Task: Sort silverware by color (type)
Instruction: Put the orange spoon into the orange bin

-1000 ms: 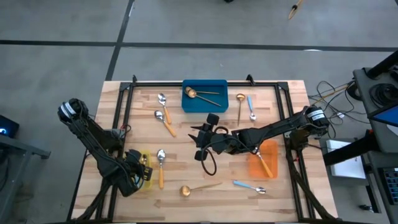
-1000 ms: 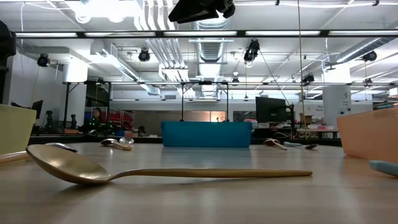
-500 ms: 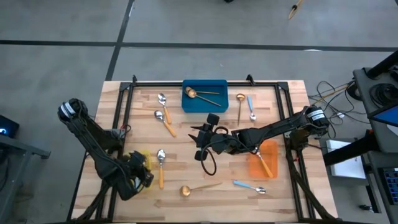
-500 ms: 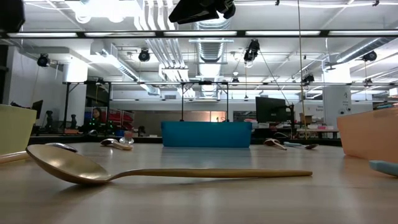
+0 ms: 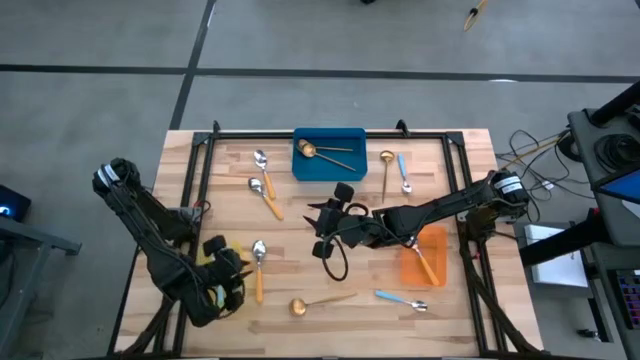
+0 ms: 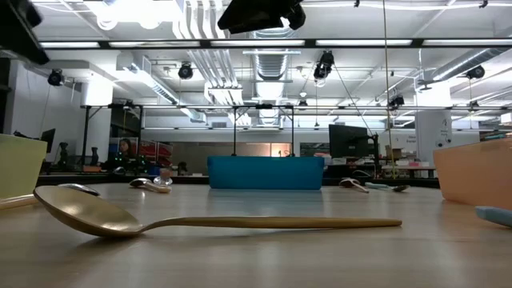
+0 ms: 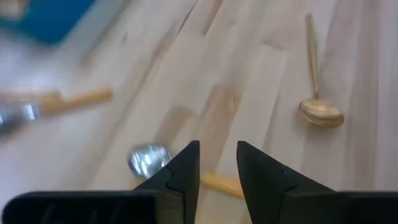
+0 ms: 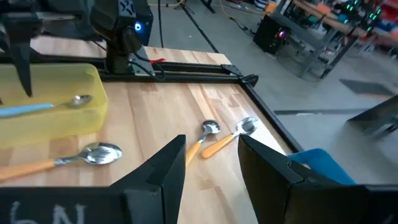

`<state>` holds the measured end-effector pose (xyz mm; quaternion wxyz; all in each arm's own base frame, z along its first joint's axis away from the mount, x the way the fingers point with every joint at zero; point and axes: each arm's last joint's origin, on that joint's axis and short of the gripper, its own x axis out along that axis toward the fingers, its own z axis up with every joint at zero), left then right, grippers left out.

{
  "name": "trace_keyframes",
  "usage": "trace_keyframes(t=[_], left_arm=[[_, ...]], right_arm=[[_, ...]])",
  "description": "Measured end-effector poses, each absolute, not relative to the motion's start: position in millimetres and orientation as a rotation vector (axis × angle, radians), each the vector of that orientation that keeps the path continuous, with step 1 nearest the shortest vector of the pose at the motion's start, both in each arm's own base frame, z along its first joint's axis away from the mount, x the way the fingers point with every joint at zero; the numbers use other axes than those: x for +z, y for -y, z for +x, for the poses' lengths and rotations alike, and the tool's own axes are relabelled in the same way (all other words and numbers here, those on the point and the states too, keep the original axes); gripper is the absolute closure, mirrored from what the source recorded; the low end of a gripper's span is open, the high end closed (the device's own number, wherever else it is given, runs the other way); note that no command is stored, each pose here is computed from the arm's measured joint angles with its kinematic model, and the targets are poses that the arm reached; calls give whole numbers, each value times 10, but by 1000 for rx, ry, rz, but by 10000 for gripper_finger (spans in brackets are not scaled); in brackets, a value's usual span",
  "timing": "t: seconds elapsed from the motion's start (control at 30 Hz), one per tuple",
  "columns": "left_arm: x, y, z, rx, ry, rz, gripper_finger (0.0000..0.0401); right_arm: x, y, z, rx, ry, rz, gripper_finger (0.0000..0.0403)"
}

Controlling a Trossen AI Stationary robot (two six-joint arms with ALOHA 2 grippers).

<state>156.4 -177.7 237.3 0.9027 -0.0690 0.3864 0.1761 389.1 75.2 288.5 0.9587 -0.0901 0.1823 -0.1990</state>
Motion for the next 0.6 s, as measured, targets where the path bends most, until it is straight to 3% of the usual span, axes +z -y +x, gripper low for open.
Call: trace_keyframes(t=[0.27, 0.6], left_arm=[[2454, 1868, 1680, 101, -740, 273, 326], [2402, 1861, 1888, -38, -631, 558, 327]], right_arm=[[2882, -766, 3896, -372, -352, -63, 264], [2884, -766, 3897, -379, -343, -24, 264]])
